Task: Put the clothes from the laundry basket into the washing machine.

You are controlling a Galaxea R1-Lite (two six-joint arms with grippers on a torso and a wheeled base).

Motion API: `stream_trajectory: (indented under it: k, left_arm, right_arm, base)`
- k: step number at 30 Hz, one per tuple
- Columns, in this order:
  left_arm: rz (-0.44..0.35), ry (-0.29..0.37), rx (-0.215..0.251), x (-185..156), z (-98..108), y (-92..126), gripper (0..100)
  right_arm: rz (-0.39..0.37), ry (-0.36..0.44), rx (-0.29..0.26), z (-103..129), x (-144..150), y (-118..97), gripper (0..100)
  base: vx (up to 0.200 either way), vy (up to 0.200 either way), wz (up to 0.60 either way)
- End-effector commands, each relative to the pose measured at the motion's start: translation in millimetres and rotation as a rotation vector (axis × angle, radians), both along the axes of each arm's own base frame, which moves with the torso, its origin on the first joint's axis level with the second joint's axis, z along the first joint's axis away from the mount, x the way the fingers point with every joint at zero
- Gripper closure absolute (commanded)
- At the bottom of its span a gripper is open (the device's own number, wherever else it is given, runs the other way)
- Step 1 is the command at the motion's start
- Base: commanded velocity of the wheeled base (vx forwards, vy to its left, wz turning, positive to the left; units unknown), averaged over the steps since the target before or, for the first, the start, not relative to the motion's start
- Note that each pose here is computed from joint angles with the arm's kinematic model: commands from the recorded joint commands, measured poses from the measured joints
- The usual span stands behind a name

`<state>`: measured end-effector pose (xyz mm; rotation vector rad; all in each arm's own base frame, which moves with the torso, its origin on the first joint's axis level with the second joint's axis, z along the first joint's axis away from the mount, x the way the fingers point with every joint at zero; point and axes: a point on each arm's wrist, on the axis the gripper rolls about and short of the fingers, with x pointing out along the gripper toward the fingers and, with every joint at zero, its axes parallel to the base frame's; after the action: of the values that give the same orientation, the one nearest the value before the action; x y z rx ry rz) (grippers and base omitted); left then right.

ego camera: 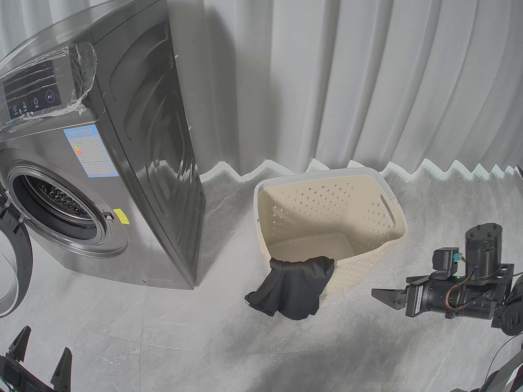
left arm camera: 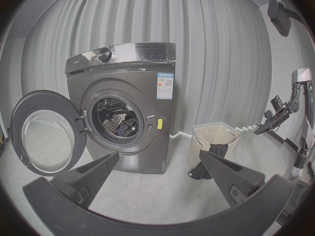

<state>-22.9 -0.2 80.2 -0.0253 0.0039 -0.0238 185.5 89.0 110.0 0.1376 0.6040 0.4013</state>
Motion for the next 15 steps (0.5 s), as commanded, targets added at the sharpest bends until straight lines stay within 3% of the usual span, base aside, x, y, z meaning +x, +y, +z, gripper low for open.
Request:
stream_trajectory:
  k: [1, 11, 15]
  left_arm:
    - [0.001, -0.002, -0.001, -0.2, -4.4, 0.0, 0]
    - [0.001, -0.002, -0.001, -0.2, -4.4, 0.0, 0]
    - [0.001, -0.002, -0.002, -0.2, -4.4, 0.0, 0]
  right_arm:
    - [-0.016, 0.067, -0.032, -20.3, 20.2, 21.9, 0]
    - [-0.015, 0.074, -0.049, -29.2, 34.8, 37.1, 0]
    - [-0.05, 0.096, -0.053, -39.2, 47.1, 50.8, 0]
  base:
    - [0.0, 0.0, 0.0]
    - [0.0, 0.0, 0.0]
    - [0.0, 0.0, 0.0]
